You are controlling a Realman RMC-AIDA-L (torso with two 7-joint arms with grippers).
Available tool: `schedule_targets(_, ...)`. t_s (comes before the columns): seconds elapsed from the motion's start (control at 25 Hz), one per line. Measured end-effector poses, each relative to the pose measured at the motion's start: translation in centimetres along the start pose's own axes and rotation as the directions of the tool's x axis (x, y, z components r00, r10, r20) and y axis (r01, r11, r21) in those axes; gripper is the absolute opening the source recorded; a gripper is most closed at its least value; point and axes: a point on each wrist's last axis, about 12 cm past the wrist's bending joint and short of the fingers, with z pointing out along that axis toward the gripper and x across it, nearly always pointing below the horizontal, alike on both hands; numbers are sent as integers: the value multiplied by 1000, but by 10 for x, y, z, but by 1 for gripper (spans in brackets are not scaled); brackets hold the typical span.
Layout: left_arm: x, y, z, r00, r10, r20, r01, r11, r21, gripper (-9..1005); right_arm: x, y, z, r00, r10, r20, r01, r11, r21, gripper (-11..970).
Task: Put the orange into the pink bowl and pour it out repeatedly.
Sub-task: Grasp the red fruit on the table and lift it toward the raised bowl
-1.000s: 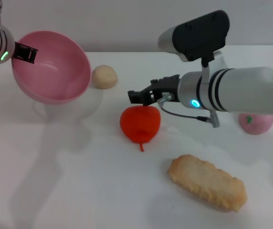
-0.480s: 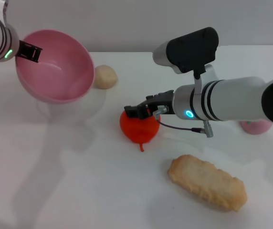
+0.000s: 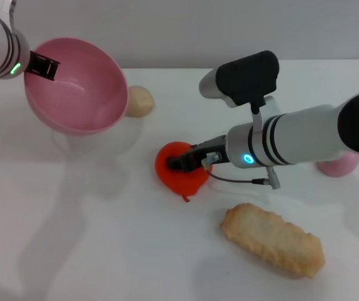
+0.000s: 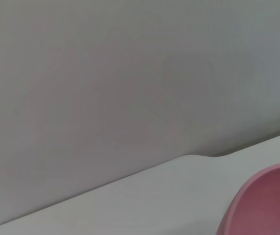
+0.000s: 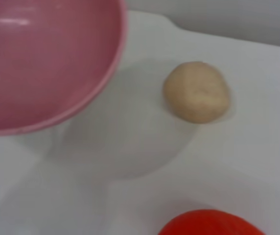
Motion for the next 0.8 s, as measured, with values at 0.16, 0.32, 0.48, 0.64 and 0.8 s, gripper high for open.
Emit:
schedule_targets(0.16, -1, -1, -1, 1000, 9, 3, -9, 1000, 1, 44, 0, 4, -5, 1000, -12, 27, 13, 1000, -17, 595)
schedule_targets(0.32, 0, -2, -1, 1000, 17, 4, -17, 1000, 5, 44, 3, 4, -8, 999, -9, 44, 9, 1000, -17, 516)
schedule_targets(0.48, 0, -4, -1, 1000, 14, 7, -14, 1000, 15, 44, 2, 3, -11, 998, -18, 55, 18, 1000, -10, 391)
schedule_targets(0.64, 0, -4, -1, 1000, 11, 9, -12, 1000, 22, 44, 0, -1, -18, 996, -23, 87, 22, 1000, 14, 240)
schedule_targets(0.8, 1, -7, 0, 1000, 7, 13, -7, 999, 48, 44, -6, -8, -41, 989, -17, 145, 9, 998, 57, 179)
